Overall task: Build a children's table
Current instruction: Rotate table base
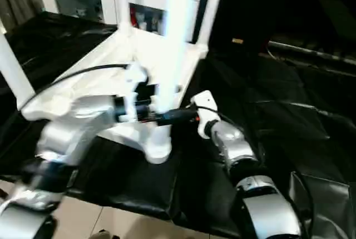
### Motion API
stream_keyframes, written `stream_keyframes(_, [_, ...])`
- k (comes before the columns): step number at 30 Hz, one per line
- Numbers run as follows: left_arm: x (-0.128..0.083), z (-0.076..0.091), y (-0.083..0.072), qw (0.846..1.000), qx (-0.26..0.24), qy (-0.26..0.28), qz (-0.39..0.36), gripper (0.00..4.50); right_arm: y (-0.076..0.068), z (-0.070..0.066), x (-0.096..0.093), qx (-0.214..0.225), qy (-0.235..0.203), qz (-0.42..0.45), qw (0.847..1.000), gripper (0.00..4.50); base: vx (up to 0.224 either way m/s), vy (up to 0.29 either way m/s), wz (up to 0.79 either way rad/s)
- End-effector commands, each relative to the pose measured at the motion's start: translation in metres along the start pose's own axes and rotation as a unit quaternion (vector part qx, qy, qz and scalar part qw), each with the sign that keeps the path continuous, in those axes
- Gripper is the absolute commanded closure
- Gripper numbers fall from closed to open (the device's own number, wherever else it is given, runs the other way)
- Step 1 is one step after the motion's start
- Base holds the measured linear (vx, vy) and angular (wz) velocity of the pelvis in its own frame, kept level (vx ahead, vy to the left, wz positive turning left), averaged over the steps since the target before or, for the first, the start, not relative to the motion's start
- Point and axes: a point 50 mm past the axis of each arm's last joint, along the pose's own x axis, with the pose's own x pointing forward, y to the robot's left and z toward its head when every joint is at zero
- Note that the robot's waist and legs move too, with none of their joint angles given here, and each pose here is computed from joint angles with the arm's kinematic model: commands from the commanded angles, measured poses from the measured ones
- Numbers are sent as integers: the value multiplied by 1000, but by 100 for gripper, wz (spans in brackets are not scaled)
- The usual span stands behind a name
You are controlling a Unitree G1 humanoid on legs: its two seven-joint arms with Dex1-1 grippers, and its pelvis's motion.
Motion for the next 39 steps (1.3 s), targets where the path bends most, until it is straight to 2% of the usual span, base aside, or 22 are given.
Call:
stream_keyframes(1, [15, 5, -5, 1000, 18, -2, -17, 6, 11, 6, 4, -3, -16, 48, 999, 144, 0, 0, 0])
stream_keyframes(5, [24, 4, -7, 1000, 23, -2, -20, 6, 15, 7, 3, -3, -21, 80, 997, 144, 0, 0, 0])
stream_keyframes(14, [37, 2, -12, 999, 32, -2, -32, 6, 10, 7, -2, -3, -19, 105, 994, 144, 0, 0, 0])
stream_keyframes(21, [49, 5, -20, 998, 38, -14, -47, 6, 21, 7, -2, -9, -22, 158, 987, 144, 0, 0, 0])
stream_keyframes(29, [55, 5, -22, 997, 45, -14, -53, 6, 26, 9, -1, -4, -26, 183, 983, 144, 0, 0, 0])
stream_keyframes(34, [58, 4, -21, 997, 52, -11, -48, 6, 23, 9, 1, -14, -23, 156, 987, 144, 0, 0, 0])
stream_keyframes(37, [50, -3, -10, 997, 78, 21, -15, 6, 13, 10, 1, -29, -24, 97, 995, 144, 0, 0, 0])
stream_keyframes(38, [39, -12, 0, 994, 98, 53, 12, 6, 3, 12, 0, -31, -27, 48, 998, 144, 0, 0, 0])
stream_keyframes(39, [33, -15, 3, 993, 98, 64, 19, 6, -1, 14, -2, -25, -31, 37, 999, 144, 0, 0, 0])
